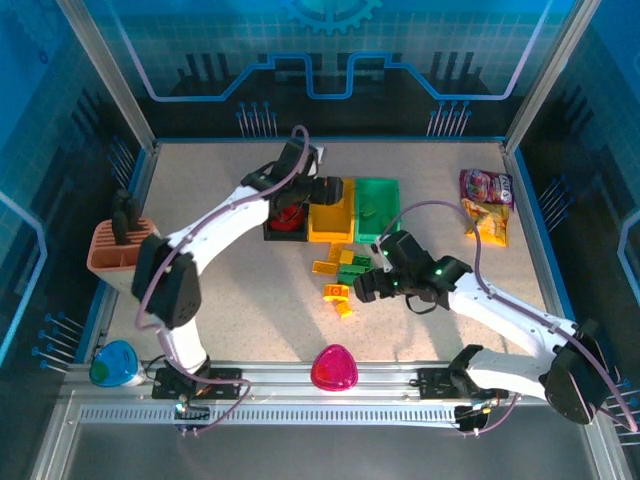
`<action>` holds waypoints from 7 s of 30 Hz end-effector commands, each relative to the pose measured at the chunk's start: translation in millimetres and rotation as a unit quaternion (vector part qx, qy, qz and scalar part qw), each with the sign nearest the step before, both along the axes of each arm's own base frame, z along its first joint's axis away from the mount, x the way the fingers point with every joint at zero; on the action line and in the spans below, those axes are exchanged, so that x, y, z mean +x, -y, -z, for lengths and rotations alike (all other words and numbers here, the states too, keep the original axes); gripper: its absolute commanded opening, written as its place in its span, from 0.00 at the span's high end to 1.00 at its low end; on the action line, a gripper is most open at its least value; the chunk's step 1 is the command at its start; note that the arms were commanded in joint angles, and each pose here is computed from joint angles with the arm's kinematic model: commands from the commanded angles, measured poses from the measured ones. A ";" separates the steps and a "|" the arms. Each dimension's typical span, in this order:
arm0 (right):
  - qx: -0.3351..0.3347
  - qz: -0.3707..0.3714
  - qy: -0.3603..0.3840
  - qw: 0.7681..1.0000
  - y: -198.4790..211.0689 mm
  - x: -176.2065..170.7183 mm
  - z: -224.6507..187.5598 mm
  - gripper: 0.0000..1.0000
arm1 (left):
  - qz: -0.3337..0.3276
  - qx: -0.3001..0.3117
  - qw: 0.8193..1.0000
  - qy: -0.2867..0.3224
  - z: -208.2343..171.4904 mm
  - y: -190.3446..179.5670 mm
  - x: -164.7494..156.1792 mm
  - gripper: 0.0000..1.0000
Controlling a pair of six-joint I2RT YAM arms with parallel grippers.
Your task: Sort the legos into containers by color
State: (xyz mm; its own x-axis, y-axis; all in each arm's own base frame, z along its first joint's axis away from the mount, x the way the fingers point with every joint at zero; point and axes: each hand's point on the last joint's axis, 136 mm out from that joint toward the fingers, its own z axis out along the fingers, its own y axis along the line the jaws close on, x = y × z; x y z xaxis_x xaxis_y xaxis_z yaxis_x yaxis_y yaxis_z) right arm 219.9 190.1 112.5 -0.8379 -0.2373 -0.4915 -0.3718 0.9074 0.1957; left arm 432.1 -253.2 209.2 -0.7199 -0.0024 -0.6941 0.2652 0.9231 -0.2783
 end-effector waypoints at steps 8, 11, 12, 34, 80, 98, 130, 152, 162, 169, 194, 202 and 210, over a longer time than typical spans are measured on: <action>-0.052 -0.058 -0.028 0.997 -53.8 -7.5 21.2 0.04 | 0.004 -0.046 0.999 0.020 3.7 -36.3 -96.6 0.21; -0.083 -0.035 -0.044 0.995 -59.2 -12.7 33.8 0.05 | -0.025 -0.030 0.999 0.005 16.8 -59.7 -117.9 0.22; -0.089 -0.024 -0.052 0.994 -59.3 -14.4 37.5 0.06 | -0.032 -0.029 0.999 0.001 19.6 -64.8 -123.3 0.22; -0.171 0.000 -0.074 0.983 -83.1 -33.6 100.7 0.65 | -0.065 -0.018 0.997 -0.025 35.1 -86.6 -145.3 0.24; -0.091 0.014 0.031 0.995 -102.3 204.9 -44.9 0.72 | -0.029 -0.017 0.996 -0.077 100.5 -43.8 -204.8 0.25; -0.047 0.030 0.103 0.993 -80.9 169.6 -96.7 0.06 | 0.056 0.025 0.994 -0.094 119.0 -4.5 -215.1 0.23; 0.010 0.117 0.072 0.990 26.0 109.1 -47.8 0.02 | 0.000 0.169 0.964 -0.206 172.3 35.5 -182.2 0.66; 0.023 0.142 0.050 0.988 54.1 65.7 -14.8 0.02 | -0.046 0.068 0.995 -0.063 32.5 13.7 -67.8 0.80; 0.026 0.156 0.039 0.987 68.1 38.2 -6.5 0.02 | -0.054 0.068 0.996 -0.036 21.6 15.3 9.8 0.80; 0.029 0.161 0.038 0.986 72.7 29.5 -11.3 0.02 | -0.057 0.056 0.997 -0.020 8.6 20.5 39.9 0.26; 0.026 0.137 0.023 0.990 61.7 28.6 -5.5 0.02 | -0.006 0.068 0.987 -0.145 115.5 8.1 -100.3 0.27; 0.023 0.136 0.020 0.990 61.1 25.1 -0.8 0.02 | -0.019 0.088 0.975 -0.202 160.5 6.1 -116.8 0.27; 0.017 0.141 0.018 0.990 65.3 21.0 5.5 0.02 | -0.014 0.083 0.968 -0.235 182.0 10.1 -125.1 0.27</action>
State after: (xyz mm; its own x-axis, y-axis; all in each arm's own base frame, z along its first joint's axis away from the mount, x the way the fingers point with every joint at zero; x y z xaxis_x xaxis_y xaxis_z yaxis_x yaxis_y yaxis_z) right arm 244.0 124.2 109.0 -0.8510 0.0191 -0.5248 -0.1127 0.9694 0.2180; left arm 311.7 -257.9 34.6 -0.9467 0.0761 -0.3130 0.1354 0.9757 -0.1725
